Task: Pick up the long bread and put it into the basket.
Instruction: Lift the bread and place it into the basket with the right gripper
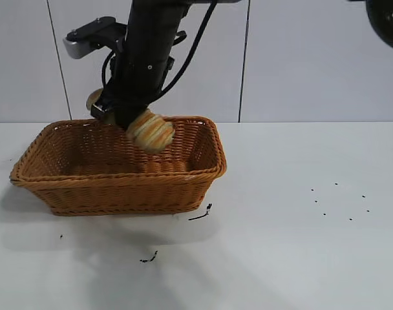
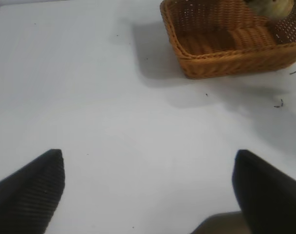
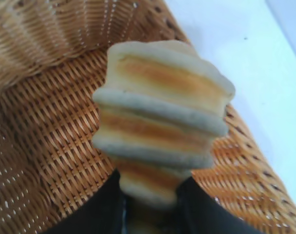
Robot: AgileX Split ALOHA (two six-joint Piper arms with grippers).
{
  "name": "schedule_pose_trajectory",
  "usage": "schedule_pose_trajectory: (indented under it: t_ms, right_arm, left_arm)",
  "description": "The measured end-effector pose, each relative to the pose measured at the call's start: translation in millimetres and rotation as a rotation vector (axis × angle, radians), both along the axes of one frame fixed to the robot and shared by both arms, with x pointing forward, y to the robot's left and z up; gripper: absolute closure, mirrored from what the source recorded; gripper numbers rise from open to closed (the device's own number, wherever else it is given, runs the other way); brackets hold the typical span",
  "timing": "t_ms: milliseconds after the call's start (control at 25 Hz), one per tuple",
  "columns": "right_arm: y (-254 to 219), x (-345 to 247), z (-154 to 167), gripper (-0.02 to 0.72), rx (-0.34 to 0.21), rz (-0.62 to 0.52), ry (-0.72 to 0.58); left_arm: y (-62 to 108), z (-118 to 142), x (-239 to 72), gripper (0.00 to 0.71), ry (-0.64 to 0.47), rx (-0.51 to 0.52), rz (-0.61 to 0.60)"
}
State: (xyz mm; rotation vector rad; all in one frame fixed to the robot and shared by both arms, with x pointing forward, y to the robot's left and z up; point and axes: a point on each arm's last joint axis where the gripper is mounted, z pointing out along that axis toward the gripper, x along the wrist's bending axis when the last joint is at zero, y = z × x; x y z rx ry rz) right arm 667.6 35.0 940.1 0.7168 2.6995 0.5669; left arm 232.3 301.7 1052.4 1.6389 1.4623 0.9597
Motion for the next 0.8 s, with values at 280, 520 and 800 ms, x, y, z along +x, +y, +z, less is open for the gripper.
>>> schedule_pose_trajectory:
  t_ms: [280, 520, 800]
  right_arm:
    - [0.5, 0.6, 0.3, 0.292, 0.006, 0.0, -0.007]
    - [0.0, 0.3, 3.2, 0.027, 0.01, -0.011, -0.006]
    - [-6.5, -5.5, 51.7, 0.01, 0.047, -0.111, 0.004]
  left_arm:
    - [0.0, 0.0, 0.0, 0.014, 0.0, 0.0, 0.0]
    - [0.0, 0.0, 0.0, 0.014, 0.0, 0.0, 0.0]
    - [0.0, 0.0, 0.0, 0.014, 0.0, 0.0, 0.0]
